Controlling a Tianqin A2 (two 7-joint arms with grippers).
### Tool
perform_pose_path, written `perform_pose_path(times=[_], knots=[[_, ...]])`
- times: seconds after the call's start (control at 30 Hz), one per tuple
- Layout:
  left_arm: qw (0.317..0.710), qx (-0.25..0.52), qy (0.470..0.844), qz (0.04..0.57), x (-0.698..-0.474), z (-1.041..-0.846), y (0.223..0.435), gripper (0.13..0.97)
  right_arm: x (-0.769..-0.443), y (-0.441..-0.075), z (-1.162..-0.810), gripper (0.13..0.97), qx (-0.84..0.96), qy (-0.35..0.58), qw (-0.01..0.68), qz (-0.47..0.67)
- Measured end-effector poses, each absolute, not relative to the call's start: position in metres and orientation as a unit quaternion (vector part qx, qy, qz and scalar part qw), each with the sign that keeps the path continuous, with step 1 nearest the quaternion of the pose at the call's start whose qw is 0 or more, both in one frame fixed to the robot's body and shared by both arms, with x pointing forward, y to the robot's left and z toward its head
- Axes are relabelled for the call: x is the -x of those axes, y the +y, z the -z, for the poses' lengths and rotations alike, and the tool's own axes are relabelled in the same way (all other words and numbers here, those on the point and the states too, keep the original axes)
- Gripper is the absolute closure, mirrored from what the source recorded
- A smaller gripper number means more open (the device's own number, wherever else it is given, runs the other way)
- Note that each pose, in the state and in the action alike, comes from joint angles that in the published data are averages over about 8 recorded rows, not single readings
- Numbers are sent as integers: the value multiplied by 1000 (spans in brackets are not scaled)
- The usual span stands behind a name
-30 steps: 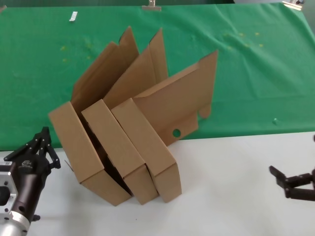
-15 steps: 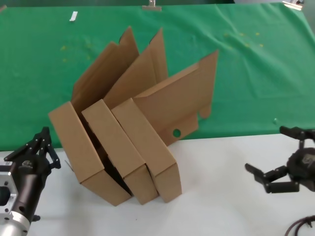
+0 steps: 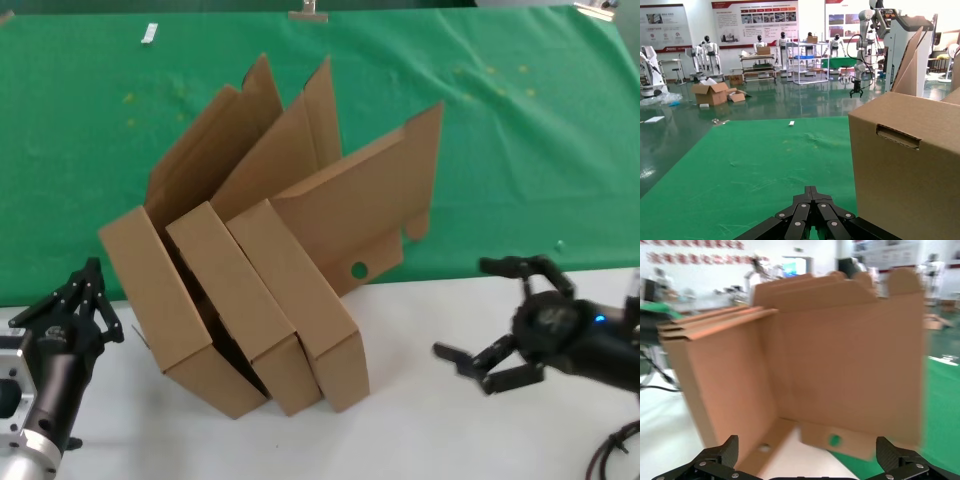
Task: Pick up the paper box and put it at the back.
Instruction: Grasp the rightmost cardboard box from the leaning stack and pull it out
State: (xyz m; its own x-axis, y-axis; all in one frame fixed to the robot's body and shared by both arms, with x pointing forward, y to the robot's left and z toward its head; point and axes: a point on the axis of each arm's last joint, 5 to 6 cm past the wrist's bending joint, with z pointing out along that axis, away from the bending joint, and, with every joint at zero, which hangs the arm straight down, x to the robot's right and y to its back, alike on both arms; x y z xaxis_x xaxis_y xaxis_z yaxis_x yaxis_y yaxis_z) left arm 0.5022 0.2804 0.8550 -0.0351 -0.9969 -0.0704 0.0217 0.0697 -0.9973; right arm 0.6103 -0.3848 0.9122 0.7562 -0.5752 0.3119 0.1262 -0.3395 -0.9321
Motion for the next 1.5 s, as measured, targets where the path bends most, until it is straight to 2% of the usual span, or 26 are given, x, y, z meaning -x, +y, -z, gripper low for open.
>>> perform_pose_path(times=[0.3,0.57,1.17,1.5], knots=[[513,468,521,496,-502,-855,280,953,-648,-345,-886,130,789,71,570,216],[513,468,521,496,-502,-855,280,953,-669,-332,-876,130,806,45,563,177],[513,468,521,496,-502,-855,280,953,-685,-313,-885,130,816,36,550,176],[513,468,521,496,-502,-855,280,953,-688,-306,-886,176,819,35,544,179]])
